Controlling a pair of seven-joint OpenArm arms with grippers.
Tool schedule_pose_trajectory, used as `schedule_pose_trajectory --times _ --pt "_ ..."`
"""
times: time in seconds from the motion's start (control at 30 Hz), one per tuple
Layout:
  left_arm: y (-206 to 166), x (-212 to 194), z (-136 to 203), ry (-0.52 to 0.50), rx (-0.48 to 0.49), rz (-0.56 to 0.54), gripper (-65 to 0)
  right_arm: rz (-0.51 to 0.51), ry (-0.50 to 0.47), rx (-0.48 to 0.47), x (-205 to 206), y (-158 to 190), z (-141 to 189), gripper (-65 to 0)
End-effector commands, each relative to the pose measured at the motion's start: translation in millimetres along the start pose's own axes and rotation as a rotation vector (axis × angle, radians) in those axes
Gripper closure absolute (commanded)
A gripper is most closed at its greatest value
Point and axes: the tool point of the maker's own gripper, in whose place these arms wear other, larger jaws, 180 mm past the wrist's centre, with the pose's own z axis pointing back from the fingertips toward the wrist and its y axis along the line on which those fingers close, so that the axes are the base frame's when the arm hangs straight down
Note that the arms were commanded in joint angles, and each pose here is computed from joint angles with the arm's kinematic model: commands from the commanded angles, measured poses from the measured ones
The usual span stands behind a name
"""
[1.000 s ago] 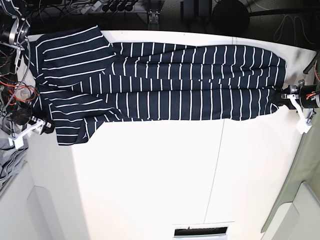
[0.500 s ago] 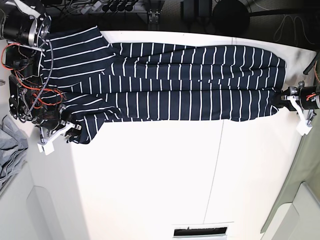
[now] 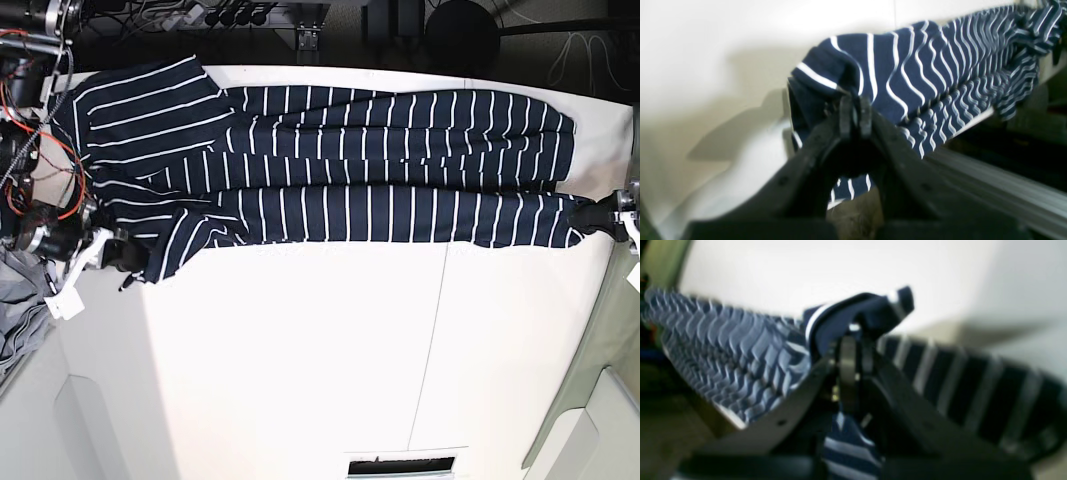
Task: Layout the t-shirt on the table in an organized manner, then fold the t-shirt properly
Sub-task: 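Lower the folded strip and press it flat with both grippers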
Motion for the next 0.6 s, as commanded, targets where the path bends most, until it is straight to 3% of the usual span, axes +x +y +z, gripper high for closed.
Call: schedule_pose_trajectory --times 0.0,0.23,0.43,0.47,0.53,0.57 --pt "3.2 16.4 20.3 -0.032 0.022 -0.026 0.0 0.037 -0.057 0.008 16.2 3.2 12.9 0.0" --pt "10.2 3.2 24.7 0.0 0.042 -0.013 0.0 0.078 0.02 -0.022 -35.9 11.7 36.3 0.0" --pt "15.3 -25.7 20.7 0.073 0.046 0.017 0.0 0.049 0.092 -0.03 -74.5 13.1 37.9 0.0" --pt "16.6 -32.9 20.0 0.089 0.047 0.024 -0.8 0.049 0.104 -0.04 -79.2 11.4 38.3 0.0" --pt "18.7 -45.0 18.7 0.114 0.05 0.038 -9.2 0.052 0.132 -0.06 -88.0 7.8 39.2 0.0" --pt "19.7 -50.8 18.3 0.125 0.051 0.045 -13.3 0.055 0.143 -0.071 -90.8 5.7 39.7 -9.5"
